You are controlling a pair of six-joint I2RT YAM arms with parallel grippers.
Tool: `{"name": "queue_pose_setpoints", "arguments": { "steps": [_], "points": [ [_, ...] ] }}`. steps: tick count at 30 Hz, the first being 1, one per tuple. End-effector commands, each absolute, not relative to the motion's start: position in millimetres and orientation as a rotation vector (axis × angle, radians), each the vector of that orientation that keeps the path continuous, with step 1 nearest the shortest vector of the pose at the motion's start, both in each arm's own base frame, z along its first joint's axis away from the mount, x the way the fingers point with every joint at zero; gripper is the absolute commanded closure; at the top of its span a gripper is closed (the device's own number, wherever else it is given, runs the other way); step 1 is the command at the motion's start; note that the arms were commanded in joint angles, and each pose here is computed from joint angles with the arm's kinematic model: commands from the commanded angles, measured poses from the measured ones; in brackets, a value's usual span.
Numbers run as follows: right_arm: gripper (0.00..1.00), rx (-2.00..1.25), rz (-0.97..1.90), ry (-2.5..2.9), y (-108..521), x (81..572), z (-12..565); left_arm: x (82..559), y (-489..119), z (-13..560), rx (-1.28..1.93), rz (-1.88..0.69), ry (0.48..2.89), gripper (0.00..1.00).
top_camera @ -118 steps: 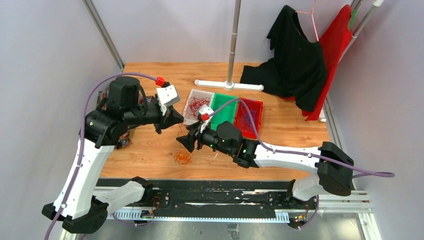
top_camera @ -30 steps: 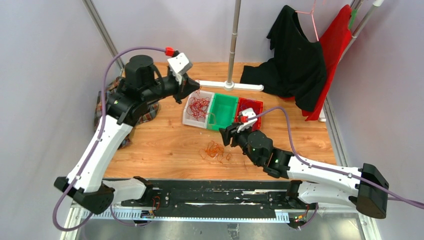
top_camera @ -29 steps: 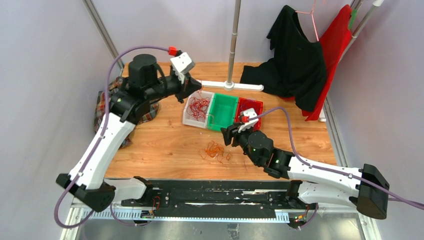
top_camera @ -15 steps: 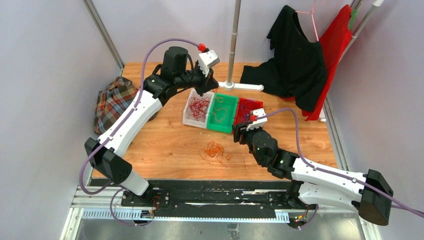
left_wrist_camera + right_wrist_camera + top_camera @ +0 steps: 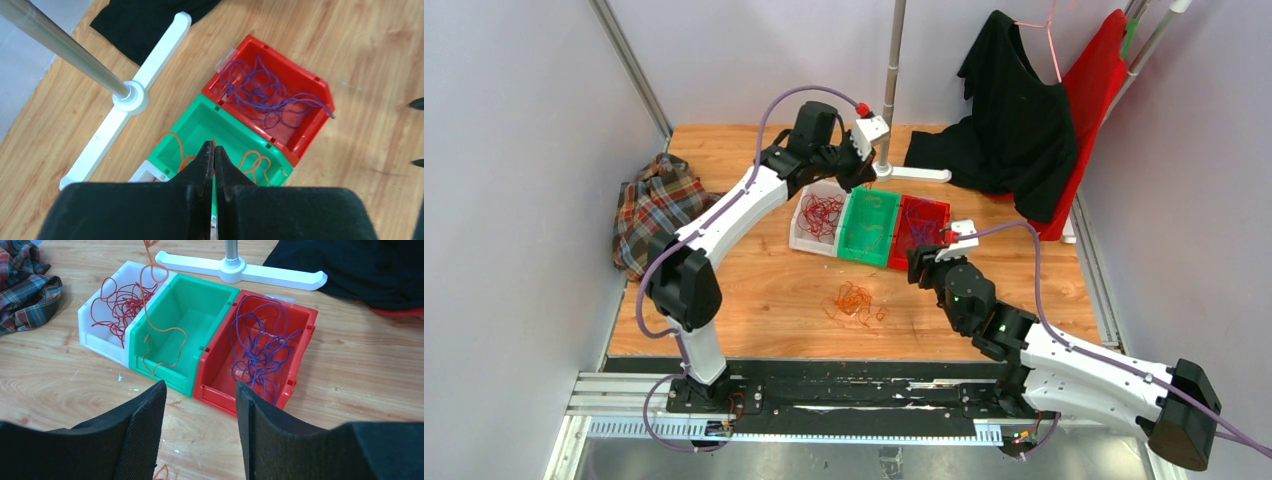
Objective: Untangle the cables
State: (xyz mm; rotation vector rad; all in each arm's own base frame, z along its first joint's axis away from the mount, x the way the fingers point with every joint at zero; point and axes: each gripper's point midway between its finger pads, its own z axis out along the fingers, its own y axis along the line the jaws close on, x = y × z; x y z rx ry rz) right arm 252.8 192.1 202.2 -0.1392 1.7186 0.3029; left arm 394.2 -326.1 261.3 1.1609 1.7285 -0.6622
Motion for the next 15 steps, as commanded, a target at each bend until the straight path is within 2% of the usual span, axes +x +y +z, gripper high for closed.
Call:
{"name": "queue_pose_setpoints", "arguments": {
  "steps": [1,5,12,15],
  "points": [
    [0.47,-0.097,0.263,1.732,175.5,253.4,193.6,413.9,-334.7,262.0,1.189,-0.561,1.635,1.0],
    [0.47,-0.089,0.266,1.737,172.8,253.1,190.9,427.9,-341.5,267.2,1.161,-0.503,1.6,1.0],
    [0.48,-0.093,0.276,1.745,175.6,254.0,189.1,450.5,-343.7,307.9,1.124,-0.393,1.494,1.0],
    [0.49,-0.096,0.272,1.751,175.6,254.4,187.4,450.7,-343.0,303.8,1.14,-0.383,1.495,0.99]
  ]
}}
